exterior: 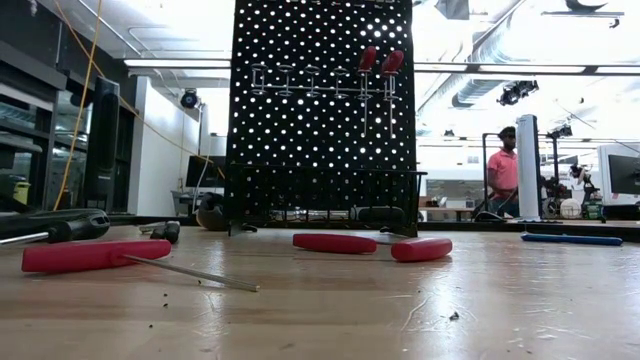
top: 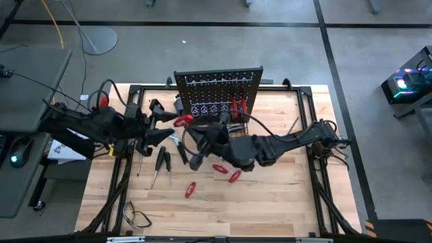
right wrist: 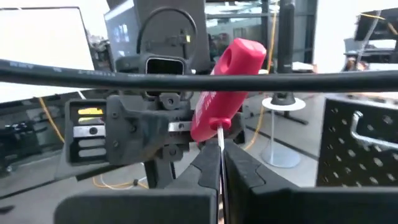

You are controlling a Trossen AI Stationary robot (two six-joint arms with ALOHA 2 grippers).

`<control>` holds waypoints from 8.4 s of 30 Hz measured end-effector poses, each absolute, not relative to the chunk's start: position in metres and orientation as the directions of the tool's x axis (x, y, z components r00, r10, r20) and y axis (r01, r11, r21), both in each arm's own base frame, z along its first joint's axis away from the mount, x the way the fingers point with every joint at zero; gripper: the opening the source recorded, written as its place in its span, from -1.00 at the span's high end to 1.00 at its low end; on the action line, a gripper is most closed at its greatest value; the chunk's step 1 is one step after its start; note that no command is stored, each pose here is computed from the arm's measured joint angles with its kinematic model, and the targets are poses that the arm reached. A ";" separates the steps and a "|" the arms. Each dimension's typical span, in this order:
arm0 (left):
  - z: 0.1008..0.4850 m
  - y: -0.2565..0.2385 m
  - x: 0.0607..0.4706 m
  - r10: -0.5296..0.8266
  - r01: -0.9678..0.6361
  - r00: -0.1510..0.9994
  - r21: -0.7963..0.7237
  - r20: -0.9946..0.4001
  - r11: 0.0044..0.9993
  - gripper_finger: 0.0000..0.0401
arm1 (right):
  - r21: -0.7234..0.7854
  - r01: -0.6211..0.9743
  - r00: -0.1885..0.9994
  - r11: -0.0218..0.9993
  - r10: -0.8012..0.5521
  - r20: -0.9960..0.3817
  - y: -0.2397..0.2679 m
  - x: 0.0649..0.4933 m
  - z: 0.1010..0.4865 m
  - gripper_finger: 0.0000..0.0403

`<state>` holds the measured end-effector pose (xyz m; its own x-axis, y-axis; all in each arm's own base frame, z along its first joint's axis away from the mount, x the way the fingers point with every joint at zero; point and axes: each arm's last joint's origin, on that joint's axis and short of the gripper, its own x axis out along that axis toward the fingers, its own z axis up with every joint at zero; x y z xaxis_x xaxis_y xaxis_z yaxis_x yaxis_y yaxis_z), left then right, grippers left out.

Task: Hang tools onto peg board
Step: Hang the red allen wrench on the peg board

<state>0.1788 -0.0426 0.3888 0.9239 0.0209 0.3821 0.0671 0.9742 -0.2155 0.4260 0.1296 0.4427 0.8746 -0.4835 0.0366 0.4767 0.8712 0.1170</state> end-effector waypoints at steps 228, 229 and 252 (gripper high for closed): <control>0.198 -0.146 0.266 -0.266 0.531 0.550 0.086 -0.791 0.843 0.30 | 0.129 0.699 0.565 0.704 -0.433 -0.702 0.171 0.336 0.367 0.20; 0.194 -0.149 0.271 -0.261 0.548 0.541 0.100 -0.799 0.831 0.30 | 0.130 0.704 0.561 0.698 -0.435 -0.704 0.171 0.335 0.367 0.20; 0.109 -0.162 0.304 -0.099 0.483 0.210 0.015 -0.973 0.876 0.82 | 0.146 0.724 0.552 0.674 -0.439 -0.709 0.173 0.331 0.366 0.20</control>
